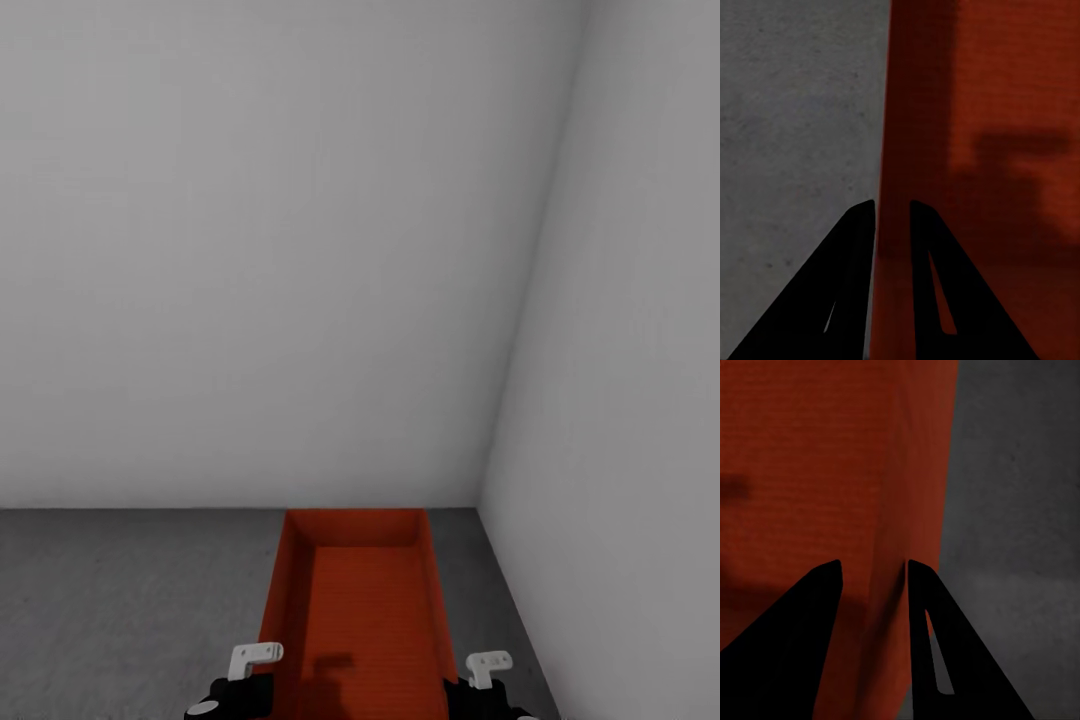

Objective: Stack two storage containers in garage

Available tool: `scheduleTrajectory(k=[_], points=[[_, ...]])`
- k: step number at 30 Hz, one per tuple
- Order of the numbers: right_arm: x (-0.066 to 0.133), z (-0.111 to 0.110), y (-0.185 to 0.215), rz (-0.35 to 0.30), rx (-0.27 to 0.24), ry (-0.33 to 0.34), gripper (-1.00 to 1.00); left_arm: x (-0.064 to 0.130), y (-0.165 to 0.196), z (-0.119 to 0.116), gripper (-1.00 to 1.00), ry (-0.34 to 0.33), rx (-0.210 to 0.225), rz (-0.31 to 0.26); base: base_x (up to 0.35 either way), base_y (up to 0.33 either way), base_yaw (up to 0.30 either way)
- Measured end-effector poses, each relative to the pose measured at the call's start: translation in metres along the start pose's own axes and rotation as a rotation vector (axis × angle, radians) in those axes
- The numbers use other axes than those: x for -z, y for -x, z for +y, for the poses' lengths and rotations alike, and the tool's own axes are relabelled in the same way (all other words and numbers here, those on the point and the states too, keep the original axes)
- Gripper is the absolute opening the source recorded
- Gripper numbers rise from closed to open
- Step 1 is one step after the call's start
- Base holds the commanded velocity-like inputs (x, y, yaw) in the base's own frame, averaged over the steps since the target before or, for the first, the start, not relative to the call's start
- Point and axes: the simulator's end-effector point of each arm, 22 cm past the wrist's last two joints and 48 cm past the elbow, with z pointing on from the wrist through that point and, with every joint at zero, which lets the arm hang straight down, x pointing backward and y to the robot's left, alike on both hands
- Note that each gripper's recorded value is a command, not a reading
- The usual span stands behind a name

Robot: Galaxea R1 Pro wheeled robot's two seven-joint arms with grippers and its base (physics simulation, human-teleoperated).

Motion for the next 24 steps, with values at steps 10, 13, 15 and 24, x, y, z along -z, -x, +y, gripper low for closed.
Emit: scheduleTrajectory(k=[10, 13, 15, 24], points=[[-0.012, -0.003, -0.013, 0.016, -0.003, 0.000, -1.00, -0.014, -0.012, 0.002, -1.00, 0.001, 0.002, 0.016, 0.000, 0.000, 0.000], [-0.014, -0.003, -0.016, 0.020, -0.004, 0.000, -1.00, -0.015, -0.015, 0.002, -1.00, 0.002, 0.002, 0.020, 0.000, 0.000, 0.000], [-0.014, -0.003, -0.017, 0.022, -0.004, 0.000, -1.00, -0.016, -0.016, 0.002, -1.00, 0.002, 0.002, 0.022, 0.000, 0.000, 0.000], [-0.014, -0.003, -0.017, 0.024, -0.004, 0.000, -1.00, -0.016, -0.016, 0.002, -1.00, 0.002, 0.002, 0.024, 0.000, 0.000, 0.000]])
